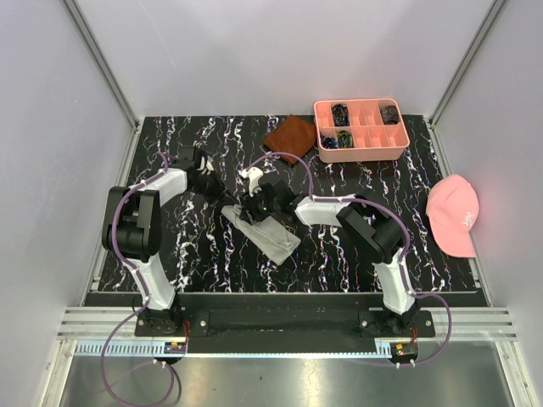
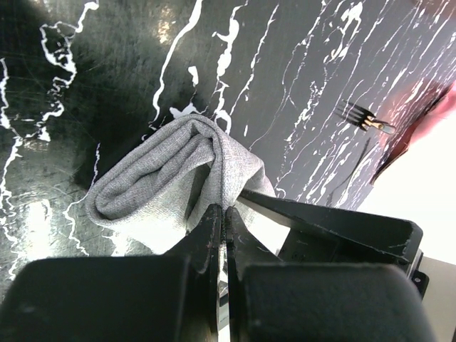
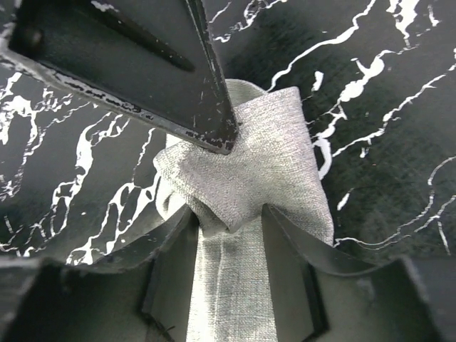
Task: Fold the napkin into a case and place the utensils inside
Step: Grasp the top corner of the smaller rectangle folded napkin from the folded napkin.
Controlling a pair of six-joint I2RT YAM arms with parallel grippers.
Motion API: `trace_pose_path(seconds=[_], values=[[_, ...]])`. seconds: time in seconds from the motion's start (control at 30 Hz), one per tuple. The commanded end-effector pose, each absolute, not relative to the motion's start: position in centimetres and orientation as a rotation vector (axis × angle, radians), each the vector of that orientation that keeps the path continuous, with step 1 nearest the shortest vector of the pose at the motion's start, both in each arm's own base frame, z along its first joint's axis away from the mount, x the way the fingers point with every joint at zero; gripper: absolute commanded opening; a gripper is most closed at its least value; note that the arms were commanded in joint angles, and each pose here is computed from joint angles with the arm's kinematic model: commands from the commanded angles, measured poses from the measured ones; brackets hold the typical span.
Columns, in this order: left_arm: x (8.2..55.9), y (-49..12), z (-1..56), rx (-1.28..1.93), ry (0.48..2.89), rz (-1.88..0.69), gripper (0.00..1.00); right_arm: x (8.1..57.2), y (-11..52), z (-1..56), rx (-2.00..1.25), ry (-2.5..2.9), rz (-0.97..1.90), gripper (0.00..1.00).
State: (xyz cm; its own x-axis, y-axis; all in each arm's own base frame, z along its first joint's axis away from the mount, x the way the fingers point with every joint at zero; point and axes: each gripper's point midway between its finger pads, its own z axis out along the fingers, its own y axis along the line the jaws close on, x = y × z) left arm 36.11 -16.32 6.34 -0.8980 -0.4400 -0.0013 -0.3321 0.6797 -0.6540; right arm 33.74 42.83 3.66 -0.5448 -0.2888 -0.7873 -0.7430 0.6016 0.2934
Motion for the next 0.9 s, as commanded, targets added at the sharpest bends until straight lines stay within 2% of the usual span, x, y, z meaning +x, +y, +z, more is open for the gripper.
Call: trace_pose_path(seconds=[0.0,0.2,0.57,0.6,0.67,0.77,0.8,0.87], values=[[36.5,-16.8,8.3,-0.602,2.667,-1.099,0.0,35.8,43.3,7.5,-0.775,1.988,0.76,0.47],[36.6,-16.8,8.4,-0.617,2.659,-1.108,0.0,35.6,43.7,7.9,-0.763,1.979,0.785,0.36],[36.9,-16.6,8.1,-0.658,2.64,-1.133,0.0,35.1,44.4,9.0,-0.762,1.959,0.844,0.4],[36.8,-16.6,8.0,-0.657,2.642,-1.134,0.0,35.1,44.7,9.2,-0.768,1.954,0.854,0.38],[36.7,-16.6,8.1,-0.658,2.64,-1.141,0.0,35.0,44.8,8.6,-0.781,1.973,0.86,0.27],[36.7,-16.7,8.1,-0.658,2.637,-1.141,0.0,34.8,45.1,8.3,-0.787,1.978,0.881,0.21],[36.7,-16.7,8.2,-0.654,2.635,-1.148,0.0,34.6,45.2,8.3,-0.786,1.981,0.895,0.11],[36.7,-16.8,8.2,-0.635,2.632,-1.157,0.0,34.6,45.2,8.2,-0.784,1.991,0.893,0.0]])
